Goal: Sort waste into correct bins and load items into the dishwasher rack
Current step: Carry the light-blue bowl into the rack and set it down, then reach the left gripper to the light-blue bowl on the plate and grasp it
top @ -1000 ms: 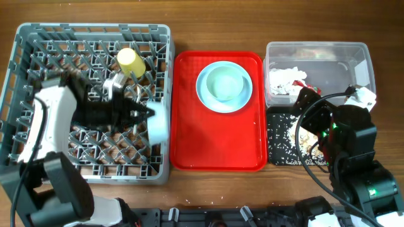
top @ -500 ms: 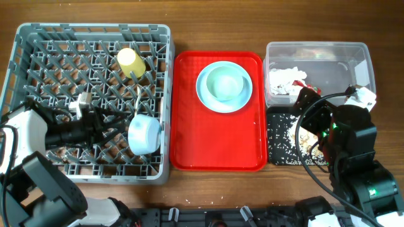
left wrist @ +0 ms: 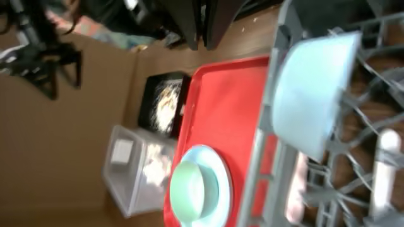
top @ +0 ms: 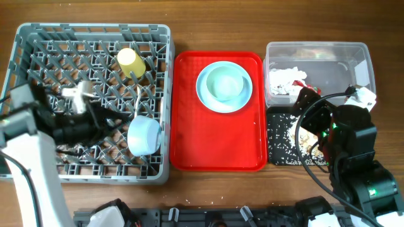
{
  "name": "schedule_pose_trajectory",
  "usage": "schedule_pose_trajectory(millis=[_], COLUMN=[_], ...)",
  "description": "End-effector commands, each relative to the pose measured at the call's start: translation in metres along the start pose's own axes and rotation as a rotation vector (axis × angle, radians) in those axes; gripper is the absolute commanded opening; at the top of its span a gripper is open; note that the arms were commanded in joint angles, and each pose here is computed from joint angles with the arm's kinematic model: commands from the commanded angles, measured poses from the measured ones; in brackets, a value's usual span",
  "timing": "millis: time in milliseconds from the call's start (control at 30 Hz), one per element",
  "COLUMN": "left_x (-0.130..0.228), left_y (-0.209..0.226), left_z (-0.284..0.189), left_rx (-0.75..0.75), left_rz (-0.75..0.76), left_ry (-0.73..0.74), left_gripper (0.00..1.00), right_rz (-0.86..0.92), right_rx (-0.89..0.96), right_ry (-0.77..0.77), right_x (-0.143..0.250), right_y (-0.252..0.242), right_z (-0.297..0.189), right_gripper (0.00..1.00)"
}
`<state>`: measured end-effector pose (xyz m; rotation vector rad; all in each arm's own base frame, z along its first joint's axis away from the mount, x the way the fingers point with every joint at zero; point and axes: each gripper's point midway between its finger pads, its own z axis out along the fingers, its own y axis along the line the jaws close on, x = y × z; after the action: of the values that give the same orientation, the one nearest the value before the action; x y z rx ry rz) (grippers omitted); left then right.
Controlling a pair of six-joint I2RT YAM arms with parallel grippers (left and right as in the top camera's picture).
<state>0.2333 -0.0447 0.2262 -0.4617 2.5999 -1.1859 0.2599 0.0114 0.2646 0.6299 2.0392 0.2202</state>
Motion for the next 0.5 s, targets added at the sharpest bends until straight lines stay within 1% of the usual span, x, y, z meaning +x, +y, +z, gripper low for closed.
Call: schedule_pose_trajectory(millis=[0,33,133,233,300,367,400,433,467], left_x=[0.025,0.03,0.041,0.048,0.05,0.041,0.031,0.018,0.011], left_y=[0.005,0.002,-0.006,0.013,0.021,0.04,0.054,0.075,0.084], left_z=[0.01,0.016,0.044,0.082,0.097,0.1,0.097,0.088,0.083], left_rx=[-0.261,-0.291,-0.288,-0.365,-0.395,-0.505,-0.591,-0.726,-0.788], left_rz=[0.004,0.02,0.052,0.044,0.066,0.067,0.07,0.035,0.039], left_ry=[-0.009,-0.013,0.003,0.025,0.05,0.029,-0.01,-0.083,-0.113], left_gripper=[0.04,0.04,0.04,0.04,0.04,0.04,0.04,0.04,0.04], right_rz=[0.014,0.013,0.013,0.013,0.013,0.013,0.013,0.013,0.013], right_rx=[0.003,0.003,0.003,0.003,0.003,0.003,0.003,0.003,0.003], right_ry=[-0.026,-0.026,-0.026,-0.026,-0.026,-0.026,-0.026,-0.026,-0.026], right_x=[-0.007,-0.007,-0.007,-0.007,-0.007,-0.007,-0.007,-0.007,-0.007], right_y=[0.0,0.0,0.0,0.0,0.0,0.0,0.0,0.0,0.0], right_z=[-0.004,-0.004,-0.004,-0.004,-0.004,-0.004,-0.004,-0.004,-0.004], right_gripper=[1.0,1.0,1.0,1.0,1.0,1.0,1.0,1.0,1.0])
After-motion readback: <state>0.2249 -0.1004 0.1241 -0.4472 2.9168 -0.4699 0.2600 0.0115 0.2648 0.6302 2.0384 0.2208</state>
